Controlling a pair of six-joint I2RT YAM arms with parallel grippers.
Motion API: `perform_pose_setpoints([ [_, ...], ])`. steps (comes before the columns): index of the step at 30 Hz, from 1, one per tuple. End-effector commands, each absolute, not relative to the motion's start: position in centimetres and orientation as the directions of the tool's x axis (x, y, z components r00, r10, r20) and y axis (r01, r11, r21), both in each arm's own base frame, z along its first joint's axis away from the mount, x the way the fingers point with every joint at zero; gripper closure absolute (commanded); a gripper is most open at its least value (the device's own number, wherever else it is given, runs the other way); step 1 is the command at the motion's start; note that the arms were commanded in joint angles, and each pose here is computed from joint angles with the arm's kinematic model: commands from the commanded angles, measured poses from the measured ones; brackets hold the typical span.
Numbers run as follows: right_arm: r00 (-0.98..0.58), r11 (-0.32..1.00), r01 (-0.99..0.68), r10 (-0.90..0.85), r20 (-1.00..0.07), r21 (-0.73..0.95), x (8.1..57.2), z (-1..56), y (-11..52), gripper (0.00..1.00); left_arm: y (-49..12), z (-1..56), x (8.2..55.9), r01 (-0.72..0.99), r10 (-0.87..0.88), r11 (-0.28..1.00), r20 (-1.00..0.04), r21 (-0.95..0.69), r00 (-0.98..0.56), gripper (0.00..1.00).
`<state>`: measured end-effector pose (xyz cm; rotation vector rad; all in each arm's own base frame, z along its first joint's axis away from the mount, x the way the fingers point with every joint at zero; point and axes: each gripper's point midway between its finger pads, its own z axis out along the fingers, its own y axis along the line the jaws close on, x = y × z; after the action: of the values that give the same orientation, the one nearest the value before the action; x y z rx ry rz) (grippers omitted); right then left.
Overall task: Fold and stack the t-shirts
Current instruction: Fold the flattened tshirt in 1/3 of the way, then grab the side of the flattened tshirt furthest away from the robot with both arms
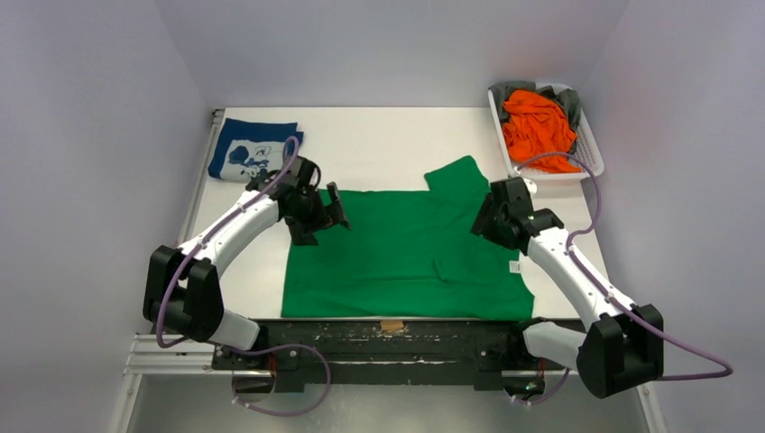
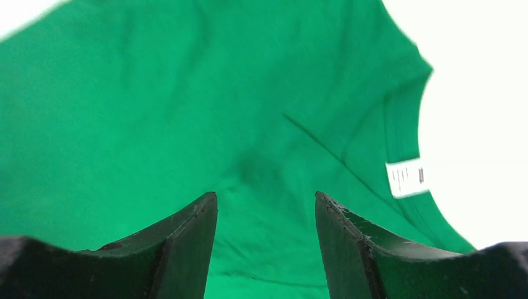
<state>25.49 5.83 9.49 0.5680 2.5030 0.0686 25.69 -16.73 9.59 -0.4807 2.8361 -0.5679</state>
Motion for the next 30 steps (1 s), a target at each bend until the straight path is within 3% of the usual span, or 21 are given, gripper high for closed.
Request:
perform_pose_setpoints([
  [1,-0.652,0.921,0.326,0.383,-0.655,0.214,31.3,14.0,6.4,0.42,-15.0,12.3,29.6,-0.251,-0.357,0.897,-0.261,-0.363,-0.897,0.00],
  [7,-0.654,0.942,0.259,0.334,-0.679,0.214,35.7,15.0,8.0,0.42,-11.2,12.7,38.1,-0.340,-0.471,0.863,-0.353,-0.373,-0.808,0.00],
  [14,-0.696,0.955,0.218,0.297,-0.654,0.202,39.0,13.7,9.2,0.42,-9.1,9.2,46.1,-0.414,-0.535,0.830,-0.324,-0.375,-0.780,0.00],
  [20,-0.712,0.960,0.208,0.281,-0.643,0.189,40.1,12.9,9.1,0.42,-8.7,6.6,49.1,-0.436,-0.559,0.819,-0.348,-0.372,-0.753,0.00],
  [30,-0.735,0.956,0.208,0.291,-0.612,0.205,39.6,11.6,9.3,0.43,-10.1,3.6,49.5,-0.441,-0.577,0.793,-0.287,-0.420,-0.765,0.00],
])
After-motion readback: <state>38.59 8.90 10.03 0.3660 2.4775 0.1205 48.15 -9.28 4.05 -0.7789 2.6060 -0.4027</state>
